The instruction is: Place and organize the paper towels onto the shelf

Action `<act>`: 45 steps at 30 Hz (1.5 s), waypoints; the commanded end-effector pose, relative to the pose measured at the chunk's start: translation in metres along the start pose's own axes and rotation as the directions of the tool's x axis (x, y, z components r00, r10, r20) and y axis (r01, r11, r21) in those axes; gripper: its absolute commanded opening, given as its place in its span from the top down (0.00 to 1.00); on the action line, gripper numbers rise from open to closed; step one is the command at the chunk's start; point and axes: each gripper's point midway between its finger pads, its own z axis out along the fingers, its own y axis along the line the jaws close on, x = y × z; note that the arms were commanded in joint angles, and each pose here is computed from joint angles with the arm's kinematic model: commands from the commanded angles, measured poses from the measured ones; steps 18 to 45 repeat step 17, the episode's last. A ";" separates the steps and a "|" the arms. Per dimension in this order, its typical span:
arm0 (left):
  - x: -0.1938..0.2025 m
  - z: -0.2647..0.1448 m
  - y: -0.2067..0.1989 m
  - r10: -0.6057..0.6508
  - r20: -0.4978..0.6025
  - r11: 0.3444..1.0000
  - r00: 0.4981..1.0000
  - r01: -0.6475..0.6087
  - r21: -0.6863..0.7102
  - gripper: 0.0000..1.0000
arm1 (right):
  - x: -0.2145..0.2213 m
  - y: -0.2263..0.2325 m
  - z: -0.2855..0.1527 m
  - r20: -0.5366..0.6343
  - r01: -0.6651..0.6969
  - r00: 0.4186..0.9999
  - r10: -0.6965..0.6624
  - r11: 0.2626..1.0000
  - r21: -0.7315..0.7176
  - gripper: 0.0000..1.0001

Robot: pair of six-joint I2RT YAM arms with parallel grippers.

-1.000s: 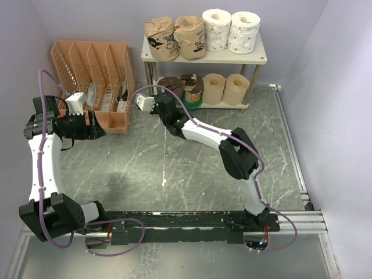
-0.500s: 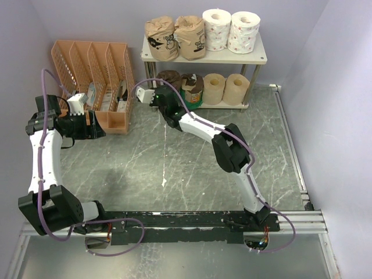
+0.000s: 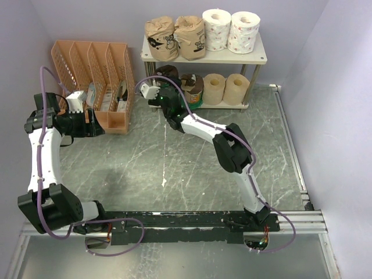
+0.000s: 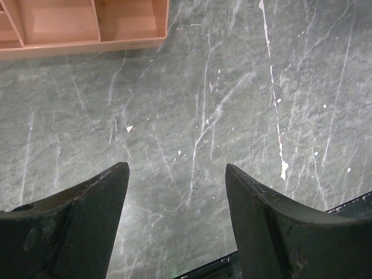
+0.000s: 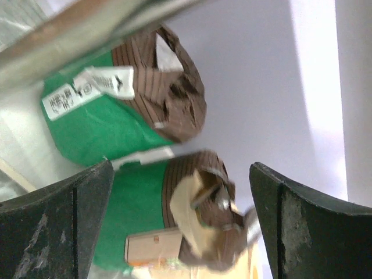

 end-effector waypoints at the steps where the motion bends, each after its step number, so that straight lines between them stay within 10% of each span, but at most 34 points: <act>1: -0.011 -0.009 -0.002 0.027 0.044 1.000 0.999 -0.027 -0.003 0.22 | -0.015 -0.063 -0.051 -0.043 -0.186 0.978 0.205 0.943 0.275 0.00; 17: -0.005 -0.021 -0.016 0.096 0.165 0.995 0.982 -0.093 -0.024 0.21 | 0.047 -0.014 -0.274 -0.187 -0.328 0.840 0.510 0.751 0.573 0.00; 45: -0.005 -0.021 -0.016 0.096 0.165 0.995 0.982 -0.093 -0.024 0.21 | 0.047 -0.014 -0.274 -0.187 -0.328 0.840 0.510 0.751 0.573 0.00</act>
